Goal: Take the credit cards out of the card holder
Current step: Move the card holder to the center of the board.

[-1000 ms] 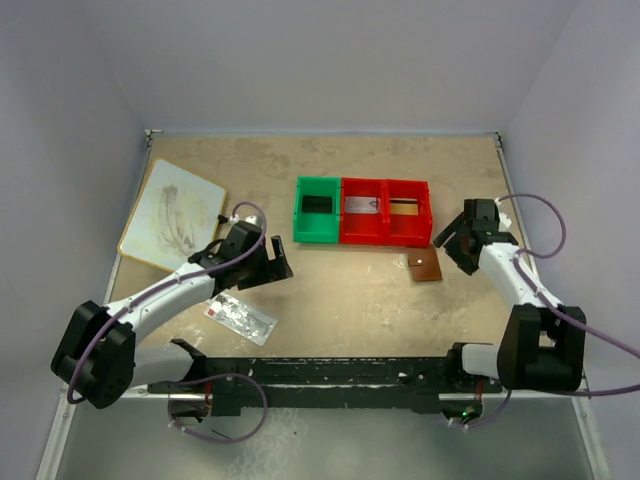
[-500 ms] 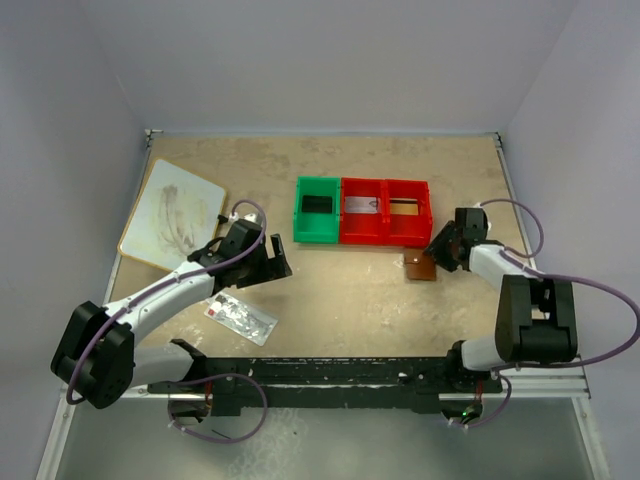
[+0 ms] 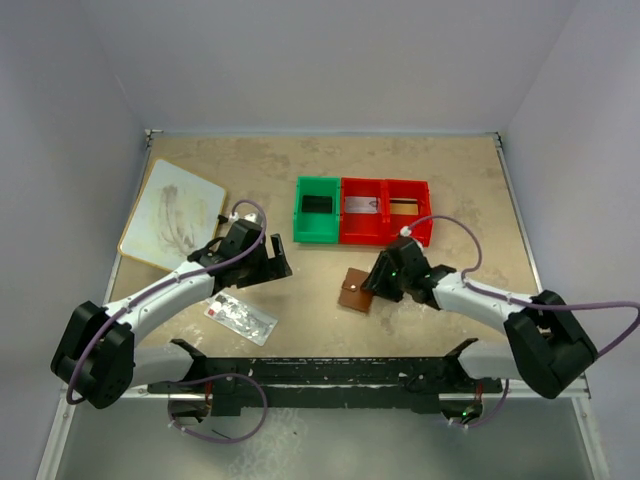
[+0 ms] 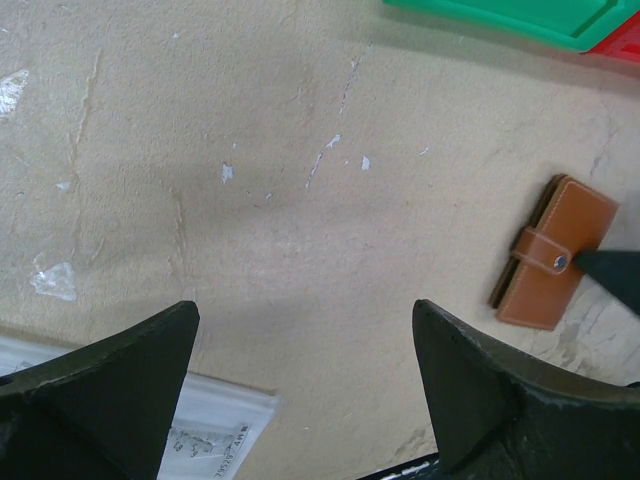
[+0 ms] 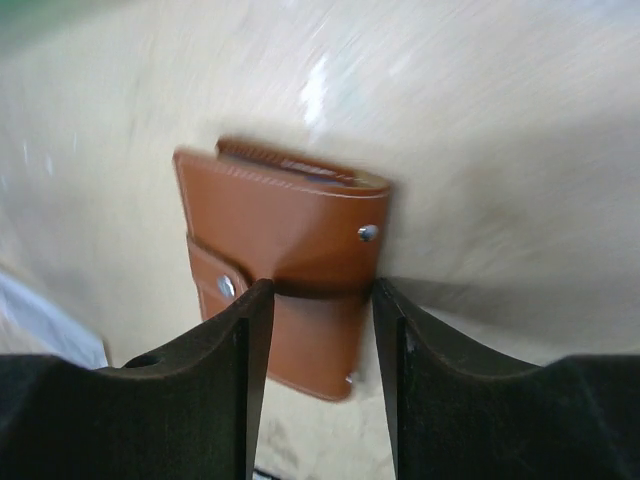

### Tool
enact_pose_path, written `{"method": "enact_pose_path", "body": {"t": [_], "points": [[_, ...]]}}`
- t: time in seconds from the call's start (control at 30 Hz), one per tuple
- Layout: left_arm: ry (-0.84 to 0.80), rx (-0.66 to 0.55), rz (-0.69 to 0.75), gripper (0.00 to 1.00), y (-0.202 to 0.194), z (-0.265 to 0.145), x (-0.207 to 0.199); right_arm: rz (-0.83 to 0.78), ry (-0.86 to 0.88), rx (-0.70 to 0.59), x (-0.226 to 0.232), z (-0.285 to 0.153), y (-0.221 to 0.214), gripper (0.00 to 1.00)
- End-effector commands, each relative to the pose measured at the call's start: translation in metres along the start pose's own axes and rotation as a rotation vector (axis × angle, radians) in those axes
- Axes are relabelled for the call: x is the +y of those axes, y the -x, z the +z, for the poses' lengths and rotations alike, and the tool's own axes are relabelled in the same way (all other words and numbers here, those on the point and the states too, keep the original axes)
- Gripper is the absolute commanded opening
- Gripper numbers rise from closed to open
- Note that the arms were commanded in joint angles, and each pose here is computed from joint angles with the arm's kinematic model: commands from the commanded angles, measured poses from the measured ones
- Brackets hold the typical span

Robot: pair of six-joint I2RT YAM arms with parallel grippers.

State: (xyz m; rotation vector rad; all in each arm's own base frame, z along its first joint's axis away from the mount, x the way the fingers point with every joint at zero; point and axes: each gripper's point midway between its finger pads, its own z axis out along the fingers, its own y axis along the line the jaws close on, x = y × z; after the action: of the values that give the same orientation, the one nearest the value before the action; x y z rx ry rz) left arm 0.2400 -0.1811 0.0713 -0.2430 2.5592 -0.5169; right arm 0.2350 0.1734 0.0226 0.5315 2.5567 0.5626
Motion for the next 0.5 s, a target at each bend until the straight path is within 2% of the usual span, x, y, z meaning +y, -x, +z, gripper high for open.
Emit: {"method": "enact_pose_path", "body": {"t": [0.0, 0.07, 0.17, 0.3, 0.47], "points": [[-0.058, -0.043, 0.027, 0.85, 0.013, -0.006, -0.015, -0.183, 0.055, 0.107, 0.030, -0.010, -0.048, 0.49], [-0.083, -0.051, 0.030, 0.85, 0.016, -0.008, -0.021, -0.330, 0.122, 0.099, 0.064, -0.016, -0.047, 0.52], [-0.116, -0.063, 0.046, 0.85, 0.022, -0.011, -0.030, -0.436, 0.085, 0.048, 0.083, -0.019, -0.027, 0.57], [-0.138, -0.063, 0.071, 0.85, 0.026, -0.015, -0.036, -0.387, 0.026, -0.041, 0.092, -0.042, 0.001, 0.64], [-0.250, -0.010, 0.024, 0.81, 0.010, -0.015, -0.056, -0.356, -0.045, -0.136, 0.075, -0.047, 0.024, 0.65]]}}
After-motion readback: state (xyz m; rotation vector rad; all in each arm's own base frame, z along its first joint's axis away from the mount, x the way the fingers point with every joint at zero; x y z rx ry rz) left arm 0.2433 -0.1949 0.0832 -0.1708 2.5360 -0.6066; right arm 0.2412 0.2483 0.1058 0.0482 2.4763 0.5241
